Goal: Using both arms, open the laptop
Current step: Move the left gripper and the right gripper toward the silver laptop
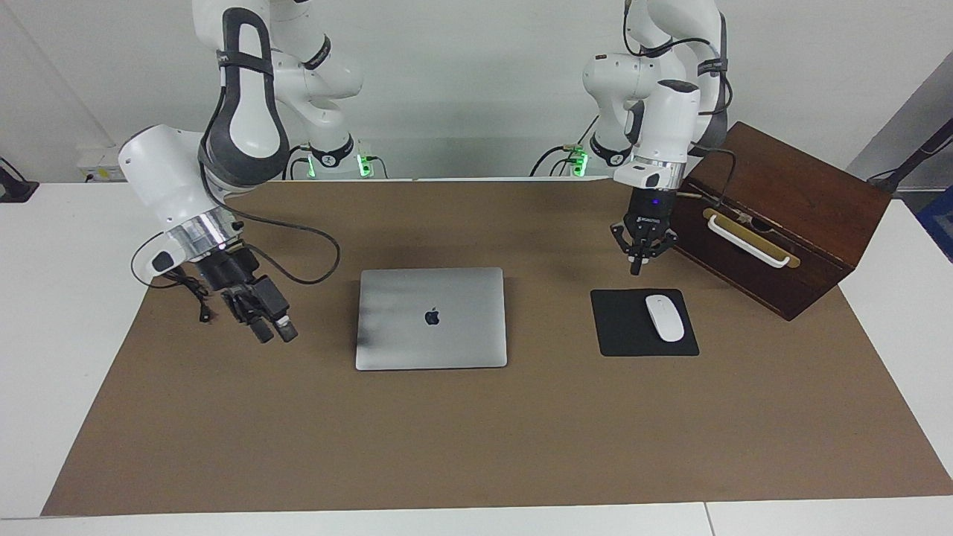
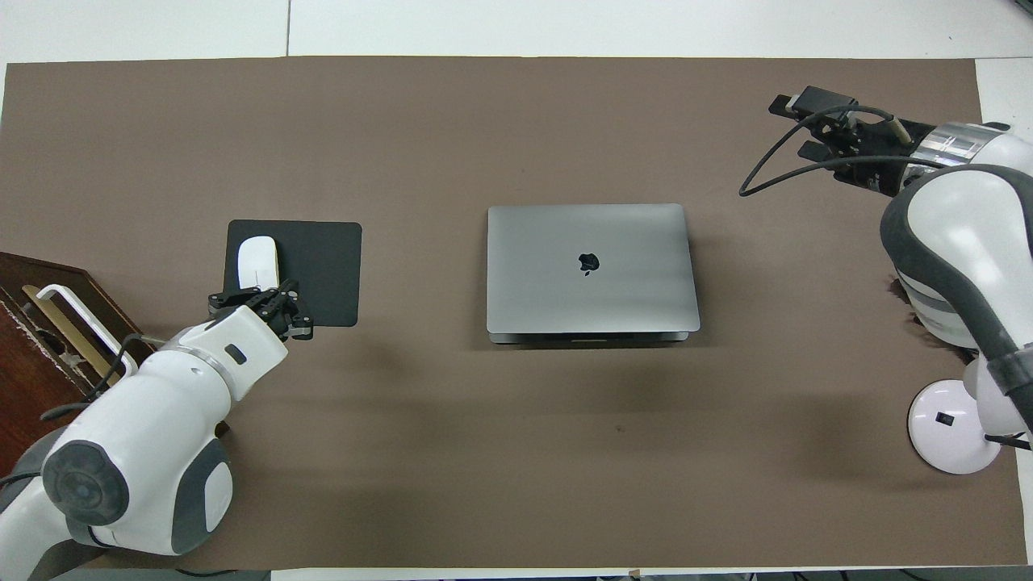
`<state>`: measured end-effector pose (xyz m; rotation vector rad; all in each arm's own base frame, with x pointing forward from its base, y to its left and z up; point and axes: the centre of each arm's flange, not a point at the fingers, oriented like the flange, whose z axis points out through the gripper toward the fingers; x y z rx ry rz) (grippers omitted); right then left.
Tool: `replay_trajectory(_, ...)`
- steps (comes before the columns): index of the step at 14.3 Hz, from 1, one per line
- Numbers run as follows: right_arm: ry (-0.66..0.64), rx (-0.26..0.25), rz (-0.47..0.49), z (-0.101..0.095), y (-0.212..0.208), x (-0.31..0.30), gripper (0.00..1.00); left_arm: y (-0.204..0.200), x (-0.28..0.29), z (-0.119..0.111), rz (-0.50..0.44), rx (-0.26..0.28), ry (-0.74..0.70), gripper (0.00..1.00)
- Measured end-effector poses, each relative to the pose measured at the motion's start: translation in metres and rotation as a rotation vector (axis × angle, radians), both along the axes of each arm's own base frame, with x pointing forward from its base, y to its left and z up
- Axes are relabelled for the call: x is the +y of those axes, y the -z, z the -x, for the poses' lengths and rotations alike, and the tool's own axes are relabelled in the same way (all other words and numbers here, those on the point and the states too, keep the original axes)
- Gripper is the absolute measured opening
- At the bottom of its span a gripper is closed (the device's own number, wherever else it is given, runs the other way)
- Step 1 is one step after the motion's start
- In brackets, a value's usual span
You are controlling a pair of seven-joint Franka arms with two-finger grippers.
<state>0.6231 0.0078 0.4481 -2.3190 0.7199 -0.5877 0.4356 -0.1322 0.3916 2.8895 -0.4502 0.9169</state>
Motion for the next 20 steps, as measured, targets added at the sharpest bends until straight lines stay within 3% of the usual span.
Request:
replay_trajectory(4,0.035,0.061,-0.053,0.032,0.02,0.038,1.0,0.02,-0.03,0.021,0.066,-0.015,-0.002,0.01)
replay_trajectory(11,0.089,0.202,-0.105,0.111,0.048,0.068,1.0,0.038,-0.081,0.048,0.161,-0.041,0.039,0.01)
replay_trajectory(16,0.194,0.252,-0.146,0.161,0.051,0.062,1.0,0.052,-0.102,0.062,0.182,-0.044,0.08,0.01)
replay_trajectory(20,0.277,0.278,-0.19,0.197,0.052,0.103,1.0,0.065,-0.118,0.074,0.196,-0.051,0.12,0.01)
